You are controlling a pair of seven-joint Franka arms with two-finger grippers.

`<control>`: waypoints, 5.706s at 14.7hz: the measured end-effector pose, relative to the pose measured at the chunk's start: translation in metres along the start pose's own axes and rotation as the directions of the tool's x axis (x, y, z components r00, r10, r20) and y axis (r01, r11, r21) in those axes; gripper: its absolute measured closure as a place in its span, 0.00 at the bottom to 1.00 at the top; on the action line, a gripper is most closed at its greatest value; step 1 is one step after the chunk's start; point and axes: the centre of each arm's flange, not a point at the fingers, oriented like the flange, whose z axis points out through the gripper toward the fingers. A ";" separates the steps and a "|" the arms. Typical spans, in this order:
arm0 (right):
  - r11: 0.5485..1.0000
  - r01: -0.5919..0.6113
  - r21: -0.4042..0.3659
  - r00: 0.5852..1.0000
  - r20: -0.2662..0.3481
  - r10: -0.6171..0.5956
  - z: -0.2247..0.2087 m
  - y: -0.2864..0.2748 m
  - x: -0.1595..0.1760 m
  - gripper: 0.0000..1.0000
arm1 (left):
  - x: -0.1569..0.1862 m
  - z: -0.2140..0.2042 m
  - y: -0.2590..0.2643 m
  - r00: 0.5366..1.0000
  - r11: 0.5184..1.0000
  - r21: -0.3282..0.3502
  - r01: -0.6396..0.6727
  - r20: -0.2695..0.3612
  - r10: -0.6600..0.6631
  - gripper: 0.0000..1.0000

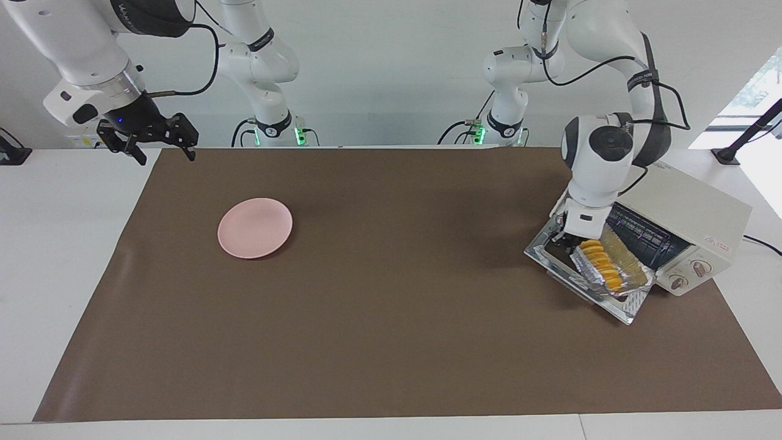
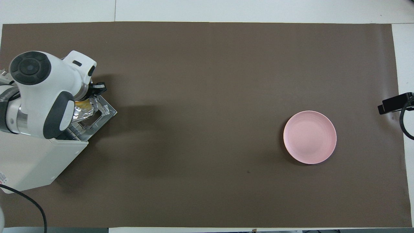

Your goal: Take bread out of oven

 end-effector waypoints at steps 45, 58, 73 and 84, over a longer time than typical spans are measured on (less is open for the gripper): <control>0.990 -0.137 0.019 0.986 -0.093 0.139 0.113 -0.243 0.047 0.00 | -0.051 -0.213 -0.104 0.949 0.993 -0.010 -0.118 0.294 0.115 0.00; 0.961 -0.274 -0.030 0.961 -0.045 0.273 0.293 -0.453 0.098 0.00 | -0.034 -0.177 -0.100 0.924 0.986 -0.057 -0.155 0.346 0.165 0.00; 0.963 -0.268 -0.011 0.962 -0.066 0.266 0.305 -0.450 0.096 0.98 | -0.040 -0.196 -0.105 0.937 0.987 -0.056 -0.150 0.311 0.160 0.00; 0.968 -0.251 0.001 0.968 -0.010 0.251 0.209 -0.327 0.156 0.98 | -0.040 -0.196 -0.105 0.937 0.987 -0.056 -0.150 0.311 0.160 0.00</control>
